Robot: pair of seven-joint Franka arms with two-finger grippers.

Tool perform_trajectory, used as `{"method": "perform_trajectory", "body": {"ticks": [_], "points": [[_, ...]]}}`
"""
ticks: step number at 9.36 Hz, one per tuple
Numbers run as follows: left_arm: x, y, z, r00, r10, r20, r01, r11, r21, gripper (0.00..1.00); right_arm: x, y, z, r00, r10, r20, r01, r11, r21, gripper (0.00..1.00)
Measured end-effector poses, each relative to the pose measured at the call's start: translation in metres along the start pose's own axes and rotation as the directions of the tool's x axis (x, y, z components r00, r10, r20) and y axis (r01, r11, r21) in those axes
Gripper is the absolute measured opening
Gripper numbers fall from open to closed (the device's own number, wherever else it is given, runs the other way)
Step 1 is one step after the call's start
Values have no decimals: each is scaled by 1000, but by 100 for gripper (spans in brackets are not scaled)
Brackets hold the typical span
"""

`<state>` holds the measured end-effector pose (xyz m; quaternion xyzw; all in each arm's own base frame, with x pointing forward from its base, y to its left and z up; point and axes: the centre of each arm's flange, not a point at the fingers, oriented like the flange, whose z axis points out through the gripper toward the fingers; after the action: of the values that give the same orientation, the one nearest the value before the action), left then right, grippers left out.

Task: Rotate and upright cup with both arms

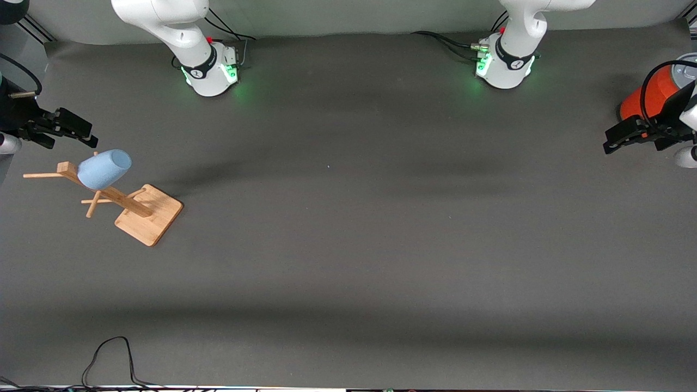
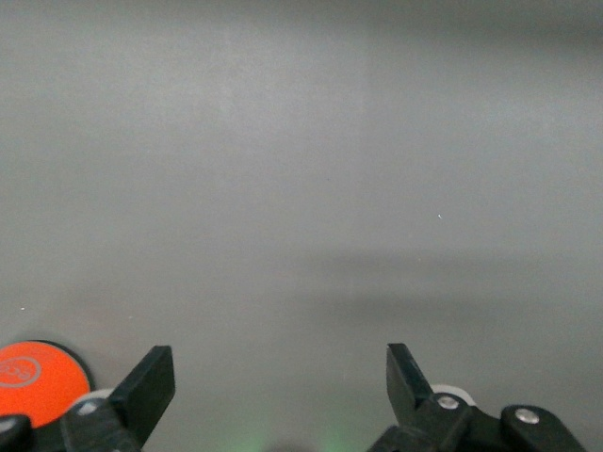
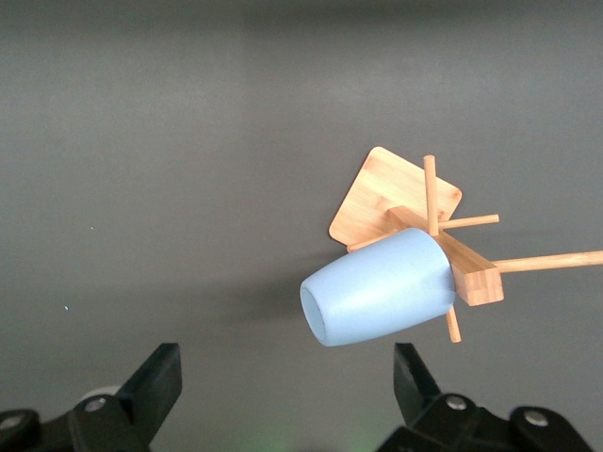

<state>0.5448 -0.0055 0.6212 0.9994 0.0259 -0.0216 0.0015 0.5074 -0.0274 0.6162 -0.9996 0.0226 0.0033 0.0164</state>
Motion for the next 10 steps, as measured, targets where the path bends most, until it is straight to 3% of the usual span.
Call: {"method": "perform_trajectory", "body": {"ticks": [4, 5, 6, 7, 9, 10], "points": [[0, 0, 1, 1000, 0, 1, 0, 1000, 0, 100, 8, -1, -8, 1000, 2, -19, -2, 1000, -1, 100], [0, 0, 1, 1000, 0, 1, 0, 1000, 0, 100, 14, 0, -7, 997, 68, -18, -68, 998, 8, 100], [0, 0, 1, 1000, 0, 2, 0, 1000, 0, 100, 21, -1, -4, 979, 205, -7, -205, 978, 33, 100], [1, 0, 1, 1000, 0, 3, 0, 1000, 0, 100, 27, -2, 1, 936, 352, 12, -352, 935, 48, 100], [1, 1, 2, 1000, 1, 4, -1, 1000, 0, 100, 33, 4, 10, 782, 621, 52, -623, 781, 51, 100], [1, 1, 2, 1000, 1, 5, -1, 1000, 0, 100, 35, 14, 14, 715, 695, 75, -699, 713, 56, 100]]}}
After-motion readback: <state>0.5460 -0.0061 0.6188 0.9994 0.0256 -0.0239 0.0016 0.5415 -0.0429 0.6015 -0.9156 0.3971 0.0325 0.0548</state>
